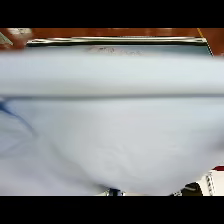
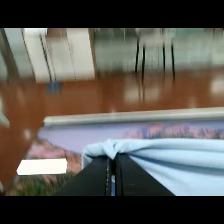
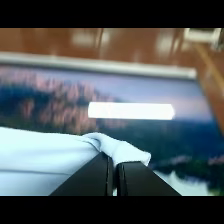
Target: Fold the shirts.
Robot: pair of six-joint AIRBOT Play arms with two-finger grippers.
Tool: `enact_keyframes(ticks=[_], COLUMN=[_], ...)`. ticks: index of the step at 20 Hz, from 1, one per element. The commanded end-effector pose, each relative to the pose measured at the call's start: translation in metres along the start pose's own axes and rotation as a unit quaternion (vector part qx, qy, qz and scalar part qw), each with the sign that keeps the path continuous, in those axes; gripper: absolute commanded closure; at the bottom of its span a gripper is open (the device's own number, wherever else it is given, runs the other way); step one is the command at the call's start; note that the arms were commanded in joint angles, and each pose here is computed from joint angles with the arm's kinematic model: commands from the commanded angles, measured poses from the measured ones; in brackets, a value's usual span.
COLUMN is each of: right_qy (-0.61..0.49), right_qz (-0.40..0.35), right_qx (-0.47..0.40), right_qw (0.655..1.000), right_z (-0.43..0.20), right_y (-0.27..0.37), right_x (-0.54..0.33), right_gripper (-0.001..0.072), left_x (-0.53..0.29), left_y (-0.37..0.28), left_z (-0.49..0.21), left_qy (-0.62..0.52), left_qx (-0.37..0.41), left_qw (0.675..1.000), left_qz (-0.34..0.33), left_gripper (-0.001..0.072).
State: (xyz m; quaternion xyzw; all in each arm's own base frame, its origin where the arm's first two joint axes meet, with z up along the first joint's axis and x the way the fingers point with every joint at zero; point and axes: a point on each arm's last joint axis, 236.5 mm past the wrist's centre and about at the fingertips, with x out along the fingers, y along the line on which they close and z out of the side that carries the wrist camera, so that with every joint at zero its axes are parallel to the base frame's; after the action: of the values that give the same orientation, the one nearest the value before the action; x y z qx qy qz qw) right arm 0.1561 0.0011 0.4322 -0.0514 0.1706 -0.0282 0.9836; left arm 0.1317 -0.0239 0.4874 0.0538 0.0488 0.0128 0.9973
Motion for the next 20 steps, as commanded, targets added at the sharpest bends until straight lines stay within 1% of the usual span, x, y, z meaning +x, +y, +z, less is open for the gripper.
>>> enact_keyframes(ticks=[1,4,6,7,9,10,14,17,18,20], right_qy=[0.181,0.330,0.383,0.387,0.364,0.348,0.212,0.102,0.080,0.075], right_qz=[0.021,0.052,0.066,0.072,0.091,0.088,0.088,0.082,0.081,0.081], right_qx=[0.054,0.077,0.089,0.099,0.122,0.128,0.117,0.102,0.100,0.101], right_qw=[0.982,0.940,0.917,0.914,0.919,0.925,0.966,0.986,0.988,0.989], right_z=[-0.075,-0.163,-0.225,-0.248,-0.271,-0.275,-0.247,-0.226,-0.226,-0.241], right_y=[0.002,0.007,0.010,0.012,0.021,0.022,0.053,0.084,0.093,0.107], right_x=[0.043,0.116,0.176,0.208,0.274,0.306,0.415,0.471,0.483,0.500], right_gripper=[0.0638,0.0639,0.0639,0.0639,0.0639,0.0639,0.0639,0.0639,0.0639,0.0639], left_x=[0.041,0.098,0.148,0.177,0.235,0.261,0.356,0.408,0.420,0.436], left_y=[0.003,0.000,-0.007,-0.008,-0.007,-0.005,-0.008,-0.020,-0.022,-0.022], left_z=[-0.083,-0.165,-0.217,-0.239,-0.276,-0.292,-0.334,-0.356,-0.366,-0.392], left_qy=[0.156,0.276,0.318,0.321,0.314,0.313,0.288,0.253,0.248,0.256], left_qx=[-0.026,-0.059,-0.094,-0.115,-0.148,-0.158,-0.173,-0.233,-0.251,-0.263], left_qw=[0.987,0.958,0.940,0.936,0.933,0.933,0.939,0.937,0.934,0.930], left_qz=[-0.017,-0.051,-0.079,-0.088,-0.090,-0.085,-0.067,-0.057,-0.050,-0.037], left_gripper=[0.0668,0.0668,0.0668,0.0669,0.0669,0.0669,0.0667,0.0667,0.0667,0.0667])
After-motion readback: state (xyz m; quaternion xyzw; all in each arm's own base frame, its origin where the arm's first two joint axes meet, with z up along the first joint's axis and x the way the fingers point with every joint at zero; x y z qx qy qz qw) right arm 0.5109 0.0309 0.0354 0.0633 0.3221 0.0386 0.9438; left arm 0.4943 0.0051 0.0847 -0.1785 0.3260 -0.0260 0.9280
